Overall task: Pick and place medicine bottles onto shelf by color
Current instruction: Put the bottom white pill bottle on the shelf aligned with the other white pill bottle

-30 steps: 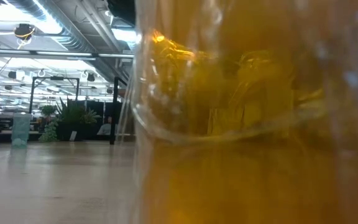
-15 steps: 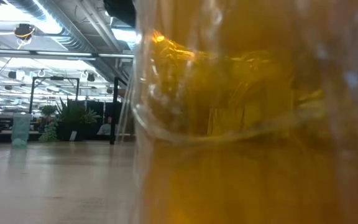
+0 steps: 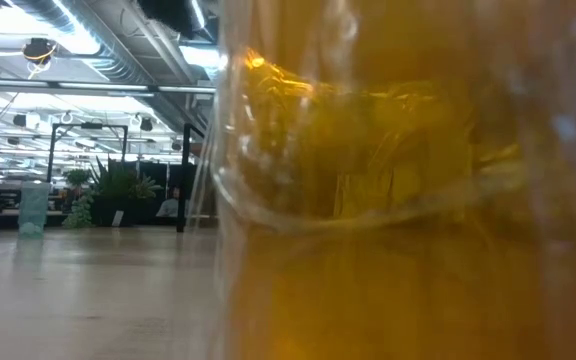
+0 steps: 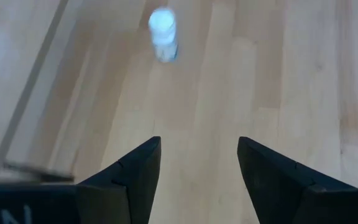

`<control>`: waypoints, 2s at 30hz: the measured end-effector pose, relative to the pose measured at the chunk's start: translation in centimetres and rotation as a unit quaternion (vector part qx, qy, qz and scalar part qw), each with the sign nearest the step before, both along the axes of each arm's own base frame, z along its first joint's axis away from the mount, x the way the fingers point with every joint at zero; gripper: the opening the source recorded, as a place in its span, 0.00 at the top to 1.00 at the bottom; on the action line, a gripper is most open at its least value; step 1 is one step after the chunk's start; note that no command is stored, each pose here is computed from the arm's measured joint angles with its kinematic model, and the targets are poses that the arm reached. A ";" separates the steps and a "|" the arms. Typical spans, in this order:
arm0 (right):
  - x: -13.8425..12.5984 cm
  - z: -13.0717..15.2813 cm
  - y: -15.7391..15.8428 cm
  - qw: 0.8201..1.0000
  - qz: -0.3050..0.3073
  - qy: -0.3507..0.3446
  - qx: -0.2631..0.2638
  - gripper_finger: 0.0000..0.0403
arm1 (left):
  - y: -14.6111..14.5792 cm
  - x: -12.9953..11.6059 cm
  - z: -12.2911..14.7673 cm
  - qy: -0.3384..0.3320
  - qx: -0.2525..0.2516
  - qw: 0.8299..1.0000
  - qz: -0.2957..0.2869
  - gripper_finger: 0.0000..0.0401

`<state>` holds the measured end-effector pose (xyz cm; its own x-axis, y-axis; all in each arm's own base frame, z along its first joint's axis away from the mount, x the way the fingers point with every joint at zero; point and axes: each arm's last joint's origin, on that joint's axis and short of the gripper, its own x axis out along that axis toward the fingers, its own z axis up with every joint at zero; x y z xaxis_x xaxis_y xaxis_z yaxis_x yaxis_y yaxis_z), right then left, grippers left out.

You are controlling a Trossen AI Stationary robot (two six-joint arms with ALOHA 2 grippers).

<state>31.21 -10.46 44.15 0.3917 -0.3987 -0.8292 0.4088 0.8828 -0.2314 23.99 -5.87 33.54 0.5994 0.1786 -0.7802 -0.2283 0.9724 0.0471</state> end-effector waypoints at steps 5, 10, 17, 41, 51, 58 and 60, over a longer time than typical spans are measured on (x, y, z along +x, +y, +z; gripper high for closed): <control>0.5 0.3 3.2 0.999 0.049 -0.004 -0.001 0.34 | -2.1 -1.7 -0.5 0.026 -0.004 0.999 0.038 0.48; 1.0 0.3 6.0 0.997 0.073 -0.012 0.009 0.34 | -4.4 -3.1 -0.6 0.013 0.006 0.999 0.050 0.48; 1.6 0.5 10.8 0.995 0.090 -0.048 0.014 0.34 | -6.8 -4.7 -0.5 -0.010 0.029 0.999 0.021 0.48; 2.4 -9.5 22.8 0.986 0.161 0.037 0.031 0.34 | -8.4 -5.8 -0.5 -0.018 0.024 1.000 -0.008 0.48; 2.3 -9.1 25.4 0.977 0.205 -0.003 0.053 0.35 | -7.0 -7.5 -1.2 0.057 0.009 0.993 0.103 0.48; 2.4 -8.8 26.9 0.968 0.237 -0.038 0.067 0.35 | -6.3 -8.2 -1.4 0.069 0.003 0.982 0.175 0.48; 2.3 -8.8 27.0 0.968 0.239 -0.036 0.067 0.35 | -6.2 -8.4 -1.4 0.075 0.009 0.980 0.183 0.48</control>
<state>33.53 16.56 35.35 0.5637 -0.0491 -0.8245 -0.0426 0.9952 -0.0884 15.58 -12.03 32.17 0.3714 0.3741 -0.8498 -0.5512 0.8254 0.1225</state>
